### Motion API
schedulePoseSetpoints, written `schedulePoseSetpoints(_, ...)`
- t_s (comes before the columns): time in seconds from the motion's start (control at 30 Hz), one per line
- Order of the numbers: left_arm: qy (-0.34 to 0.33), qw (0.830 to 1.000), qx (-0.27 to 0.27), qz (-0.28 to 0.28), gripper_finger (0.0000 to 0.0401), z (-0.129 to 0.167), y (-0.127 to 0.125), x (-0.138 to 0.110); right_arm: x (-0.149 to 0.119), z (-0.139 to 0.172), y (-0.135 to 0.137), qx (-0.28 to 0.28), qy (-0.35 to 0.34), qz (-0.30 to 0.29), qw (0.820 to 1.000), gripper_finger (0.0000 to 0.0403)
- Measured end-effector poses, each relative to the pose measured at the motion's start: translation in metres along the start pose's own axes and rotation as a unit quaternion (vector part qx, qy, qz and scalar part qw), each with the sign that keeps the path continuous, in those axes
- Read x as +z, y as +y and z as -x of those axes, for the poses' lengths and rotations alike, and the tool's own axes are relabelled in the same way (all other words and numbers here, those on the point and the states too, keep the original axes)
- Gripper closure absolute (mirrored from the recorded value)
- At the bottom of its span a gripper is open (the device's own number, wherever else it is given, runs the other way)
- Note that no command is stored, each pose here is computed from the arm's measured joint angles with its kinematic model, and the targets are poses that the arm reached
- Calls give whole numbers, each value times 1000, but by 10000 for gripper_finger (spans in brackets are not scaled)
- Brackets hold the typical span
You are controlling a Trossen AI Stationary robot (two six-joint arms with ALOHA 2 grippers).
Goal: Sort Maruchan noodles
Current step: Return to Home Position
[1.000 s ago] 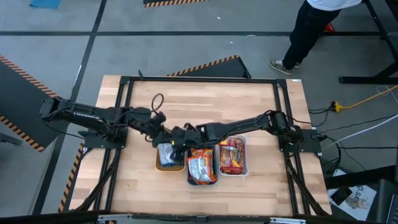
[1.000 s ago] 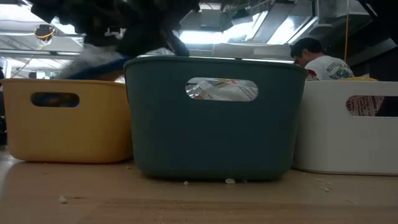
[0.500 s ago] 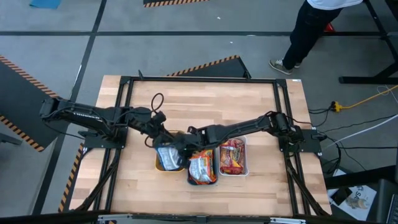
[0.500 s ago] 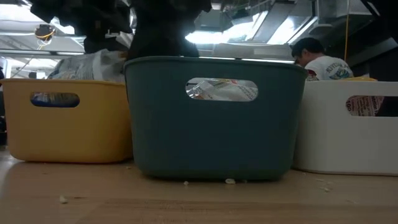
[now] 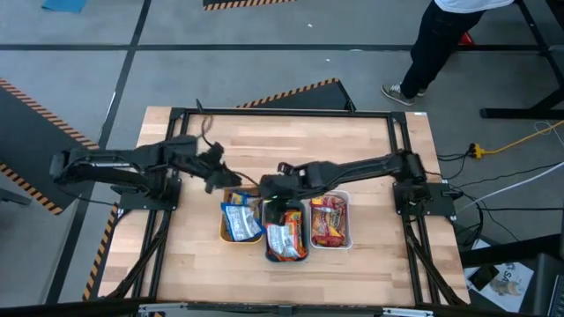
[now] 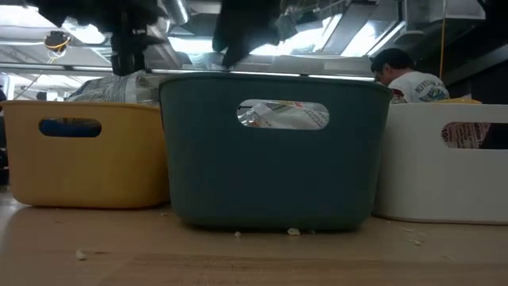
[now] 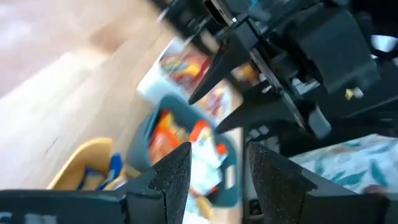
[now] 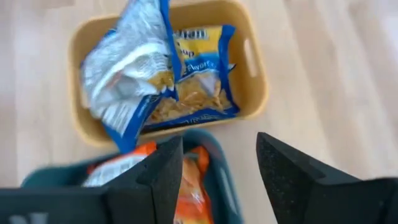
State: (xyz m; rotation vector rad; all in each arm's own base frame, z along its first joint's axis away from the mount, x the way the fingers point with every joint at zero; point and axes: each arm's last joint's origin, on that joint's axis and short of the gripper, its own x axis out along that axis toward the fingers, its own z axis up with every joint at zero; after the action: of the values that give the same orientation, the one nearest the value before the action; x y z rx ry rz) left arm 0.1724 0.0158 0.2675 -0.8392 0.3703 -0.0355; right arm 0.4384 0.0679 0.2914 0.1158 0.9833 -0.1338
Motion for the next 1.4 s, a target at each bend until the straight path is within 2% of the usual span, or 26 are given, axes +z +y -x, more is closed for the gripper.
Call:
schedulePoseSetpoints(0.1, -41, 999, -19, -10, 245, 23, -8, 9, 0, 43, -7, -9, -16, 35, 999, 212)
schedulePoseSetpoints(0.2, -116, 991, -27, -57, 245, 57, -27, 21, -1, 94, -16, -17, -55, 76, 995, 212)
schedulePoseSetpoints(0.3, -187, 971, -37, -145, 245, 91, -48, 28, -4, 146, -26, -19, -112, 109, 988, 212)
schedulePoseSetpoints(0.37, -219, 950, -60, -215, 245, 113, -63, 29, -16, 177, -35, -22, -114, 140, 983, 212)
schedulePoseSetpoints(0.43, -247, 930, -73, -261, 245, 134, -75, 27, -31, 204, -44, -27, -105, 165, 980, 212)
schedulePoseSetpoints(0.5, -282, 918, -65, -272, 245, 152, -81, 24, -43, 230, -53, -49, -122, 163, 978, 212)
schedulePoseSetpoints(0.6, -315, 909, -32, -272, 245, 169, -81, 17, -61, 272, -69, -55, -198, 137, 969, 212)
schedulePoseSetpoints(0.67, -311, 911, -6, -270, 245, 175, -76, 9, -79, 295, -80, -30, -238, 115, 964, 212)
schedulePoseSetpoints(0.73, -300, 918, 22, -259, 245, 176, -67, 0, -104, 302, -87, 3, -239, 105, 965, 212)
schedulePoseSetpoints(0.87, -276, 932, 34, -231, 245, 163, -45, -15, -142, 289, -94, 34, -293, 78, 952, 212)
schedulePoseSetpoints(0.97, -267, 939, 33, -216, 245, 146, -26, -24, -168, 258, -96, 57, -347, 71, 933, 212)
schedulePoseSetpoints(1.1, -244, 950, 4, -195, 245, 117, -1, -37, -202, 212, -101, 40, -411, 23, 911, 212)
schedulePoseSetpoints(1.2, -230, 954, -25, -192, 245, 100, 15, -46, -225, 176, -103, 50, -429, -7, 902, 212)
schedulePoseSetpoints(1.4, -210, 961, -29, -177, 245, 70, 48, -64, -266, 122, -107, 78, -462, -36, 883, 212)
